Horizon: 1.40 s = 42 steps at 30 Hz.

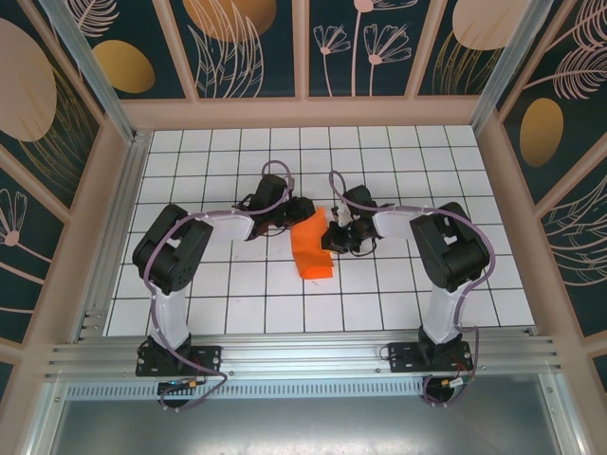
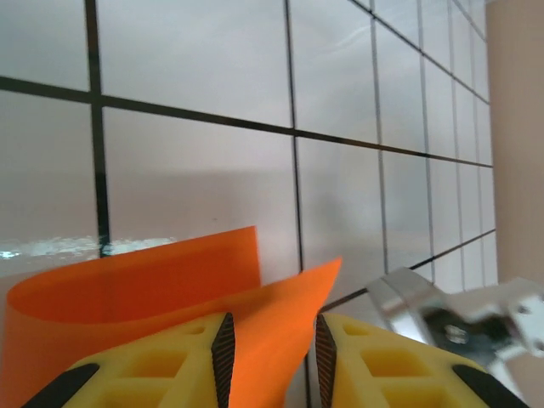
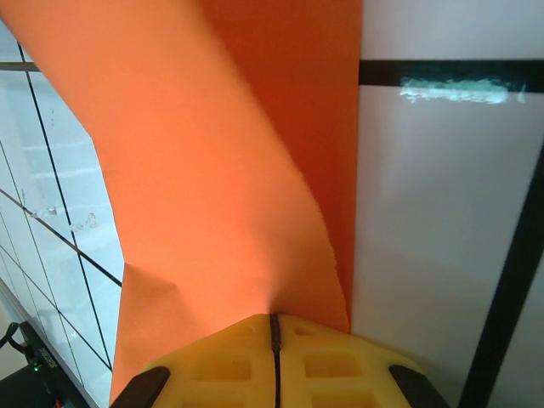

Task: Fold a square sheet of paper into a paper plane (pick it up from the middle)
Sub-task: First fold the square sheet of paper in half at the center of the table.

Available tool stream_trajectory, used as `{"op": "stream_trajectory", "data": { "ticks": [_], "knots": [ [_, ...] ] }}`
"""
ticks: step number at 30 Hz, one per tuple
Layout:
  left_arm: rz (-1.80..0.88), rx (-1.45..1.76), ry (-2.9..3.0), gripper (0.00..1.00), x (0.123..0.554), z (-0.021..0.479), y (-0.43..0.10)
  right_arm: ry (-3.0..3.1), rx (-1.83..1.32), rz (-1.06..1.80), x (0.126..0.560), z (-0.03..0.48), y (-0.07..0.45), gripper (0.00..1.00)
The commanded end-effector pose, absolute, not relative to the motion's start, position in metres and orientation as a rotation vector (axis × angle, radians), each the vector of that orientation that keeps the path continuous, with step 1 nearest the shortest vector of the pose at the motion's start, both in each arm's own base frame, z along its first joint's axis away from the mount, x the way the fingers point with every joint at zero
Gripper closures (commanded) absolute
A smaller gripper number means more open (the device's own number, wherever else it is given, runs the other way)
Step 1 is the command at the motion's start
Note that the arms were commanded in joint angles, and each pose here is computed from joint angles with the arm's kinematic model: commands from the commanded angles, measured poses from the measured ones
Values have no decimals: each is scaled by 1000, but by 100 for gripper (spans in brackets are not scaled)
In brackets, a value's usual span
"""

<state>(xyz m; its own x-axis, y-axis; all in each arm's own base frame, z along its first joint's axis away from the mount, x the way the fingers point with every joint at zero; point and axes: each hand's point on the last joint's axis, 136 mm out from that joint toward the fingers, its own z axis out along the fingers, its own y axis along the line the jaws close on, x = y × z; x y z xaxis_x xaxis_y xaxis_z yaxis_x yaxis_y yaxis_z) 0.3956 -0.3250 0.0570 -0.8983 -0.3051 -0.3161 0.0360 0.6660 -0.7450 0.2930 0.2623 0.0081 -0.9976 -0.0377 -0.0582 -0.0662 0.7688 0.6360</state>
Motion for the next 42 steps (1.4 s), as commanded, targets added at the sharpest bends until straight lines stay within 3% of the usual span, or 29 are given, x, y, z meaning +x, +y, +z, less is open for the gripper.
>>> {"op": "stream_trajectory", "data": {
  "ticks": [1,17,29,42],
  "knots": [
    [-1040,-230,2519,67,398,32,-317,3201,33,568,249,-73,201,93],
    [-822,-250,2514,69,419,-14,-261,3215,54,558,242,-78,195,93],
    [-1042,-102,2277,63,445,62,-252,3206,60,570,247,-77,197,94],
    [-1311,-2,2287,66,375,78,-295,3197,61,578,256,-75,202,94]
  ]
}}
